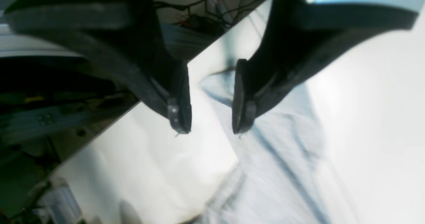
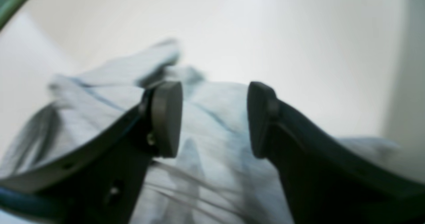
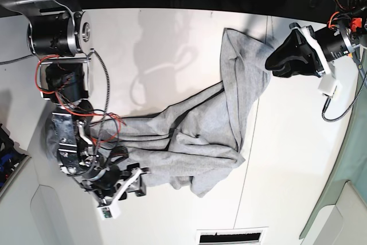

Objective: Layout the t-shirt on the table in an organized manner, then fold the t-shirt properly
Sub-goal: 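Lift and swing the held shirt end with the right gripper, release, then grasp the shirt edge near the right gripper again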

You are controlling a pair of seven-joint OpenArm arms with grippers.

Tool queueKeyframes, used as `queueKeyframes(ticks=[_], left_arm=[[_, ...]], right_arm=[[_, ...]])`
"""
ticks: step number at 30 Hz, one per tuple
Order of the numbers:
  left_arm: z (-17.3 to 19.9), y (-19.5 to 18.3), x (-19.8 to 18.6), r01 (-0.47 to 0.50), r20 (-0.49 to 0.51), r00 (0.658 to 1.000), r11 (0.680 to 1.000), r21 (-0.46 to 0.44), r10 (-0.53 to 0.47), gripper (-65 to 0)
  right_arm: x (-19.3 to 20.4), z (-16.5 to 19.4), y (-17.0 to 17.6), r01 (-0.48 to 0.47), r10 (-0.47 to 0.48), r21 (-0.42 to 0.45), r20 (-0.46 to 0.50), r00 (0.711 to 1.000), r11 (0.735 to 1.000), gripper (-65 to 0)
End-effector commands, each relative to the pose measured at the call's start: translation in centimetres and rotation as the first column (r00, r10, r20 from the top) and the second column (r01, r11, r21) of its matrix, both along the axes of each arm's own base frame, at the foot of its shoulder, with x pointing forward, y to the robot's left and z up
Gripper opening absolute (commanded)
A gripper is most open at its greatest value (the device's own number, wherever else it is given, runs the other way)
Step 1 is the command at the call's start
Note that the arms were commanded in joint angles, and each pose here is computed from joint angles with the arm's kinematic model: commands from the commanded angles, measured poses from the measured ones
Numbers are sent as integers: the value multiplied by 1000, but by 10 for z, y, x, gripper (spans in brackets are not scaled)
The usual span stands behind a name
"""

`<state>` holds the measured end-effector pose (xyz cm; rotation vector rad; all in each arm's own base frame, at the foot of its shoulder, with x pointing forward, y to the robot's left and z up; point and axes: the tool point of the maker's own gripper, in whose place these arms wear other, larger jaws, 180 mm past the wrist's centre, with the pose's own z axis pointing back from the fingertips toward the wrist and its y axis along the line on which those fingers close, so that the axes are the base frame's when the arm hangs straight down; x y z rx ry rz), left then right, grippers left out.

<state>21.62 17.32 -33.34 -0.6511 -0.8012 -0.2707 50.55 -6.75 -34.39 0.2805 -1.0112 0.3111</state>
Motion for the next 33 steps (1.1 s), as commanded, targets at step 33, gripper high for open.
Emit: queueKeyframes(ticks=[33], left_arm=[[15, 59, 45, -155, 125, 981, 986, 54, 148, -279]], right_arm=[[-91, -64, -227, 594, -555, 259, -213, 804, 761, -338]])
